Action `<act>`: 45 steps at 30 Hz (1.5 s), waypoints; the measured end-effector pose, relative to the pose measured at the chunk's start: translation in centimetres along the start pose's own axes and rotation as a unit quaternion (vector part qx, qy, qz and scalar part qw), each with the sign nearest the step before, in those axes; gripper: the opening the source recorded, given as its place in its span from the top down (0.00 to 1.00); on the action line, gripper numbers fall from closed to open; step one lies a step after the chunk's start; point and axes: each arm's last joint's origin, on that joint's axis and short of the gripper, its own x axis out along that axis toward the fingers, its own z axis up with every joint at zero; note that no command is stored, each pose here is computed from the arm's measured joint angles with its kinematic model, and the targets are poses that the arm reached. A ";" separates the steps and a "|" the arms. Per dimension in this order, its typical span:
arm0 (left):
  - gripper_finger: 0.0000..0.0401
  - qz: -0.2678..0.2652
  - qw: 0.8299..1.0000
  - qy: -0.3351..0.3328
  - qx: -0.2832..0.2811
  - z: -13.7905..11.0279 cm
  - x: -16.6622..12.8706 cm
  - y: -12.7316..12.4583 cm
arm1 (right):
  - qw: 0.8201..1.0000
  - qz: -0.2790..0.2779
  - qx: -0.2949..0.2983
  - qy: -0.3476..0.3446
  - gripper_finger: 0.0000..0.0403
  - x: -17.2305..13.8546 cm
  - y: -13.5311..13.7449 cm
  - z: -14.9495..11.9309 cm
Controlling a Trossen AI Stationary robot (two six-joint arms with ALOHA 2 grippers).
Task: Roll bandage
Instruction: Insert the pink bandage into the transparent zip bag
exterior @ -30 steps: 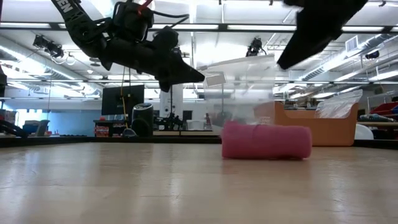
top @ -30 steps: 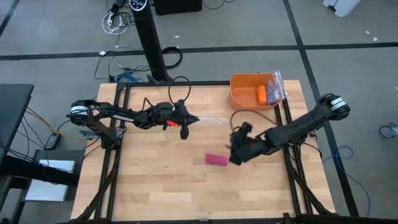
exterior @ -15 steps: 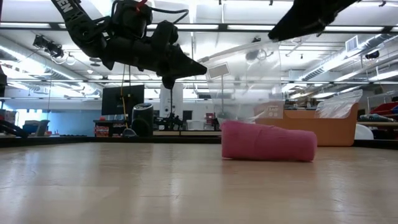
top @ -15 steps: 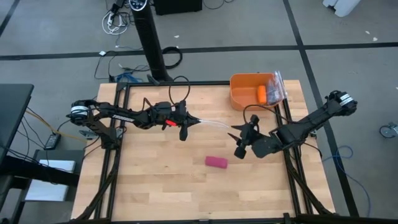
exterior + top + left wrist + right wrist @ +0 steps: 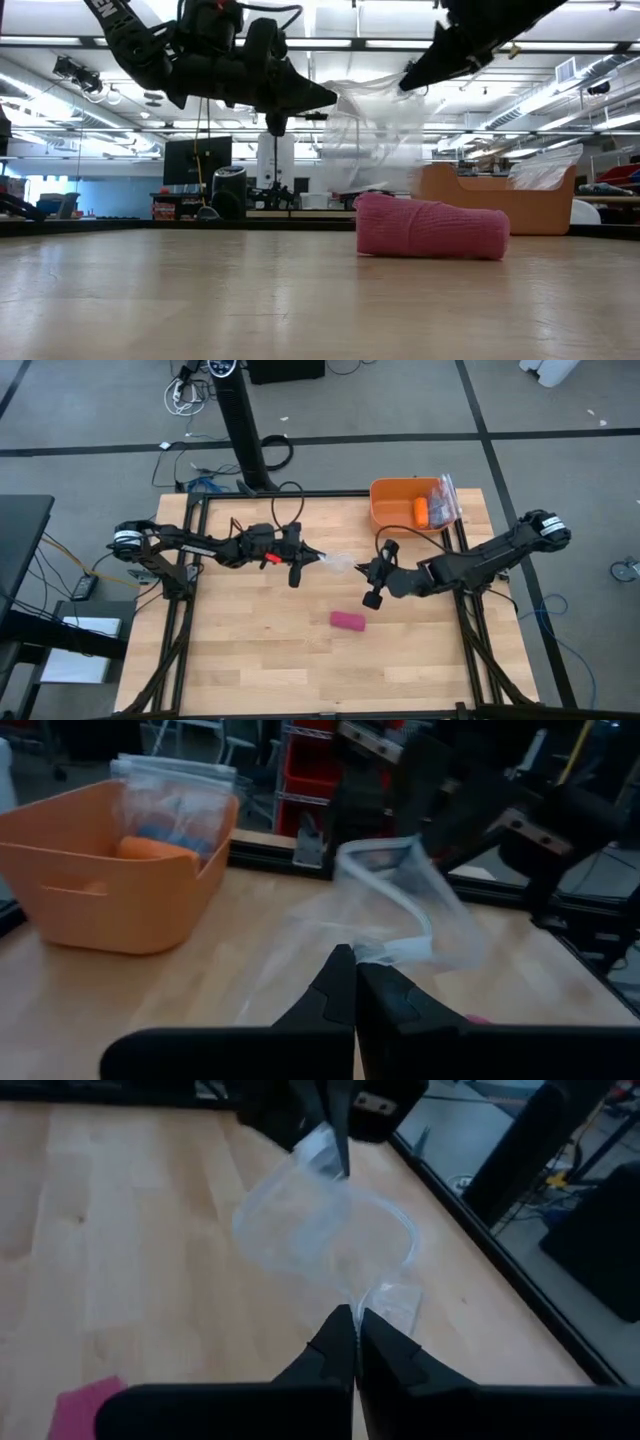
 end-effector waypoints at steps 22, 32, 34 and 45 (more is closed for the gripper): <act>1.00 0.066 0.996 0.051 -0.007 -0.5 0.5 -0.4 | 0.996 0.060 0.055 0.031 0.83 -2.5 -1.8 1.4; 1.00 0.067 0.996 0.050 -0.023 -0.5 0.5 -0.4 | 0.994 0.092 0.061 -0.022 0.74 -3.6 -2.5 5.7; 1.00 0.067 0.996 0.048 -0.033 -0.4 0.5 -0.4 | 0.993 0.102 0.055 -0.003 0.82 -2.3 -2.0 5.8; 1.00 0.068 0.995 0.045 -0.053 -0.4 0.5 -0.4 | 0.989 0.071 0.000 0.132 0.99 3.3 -1.0 4.9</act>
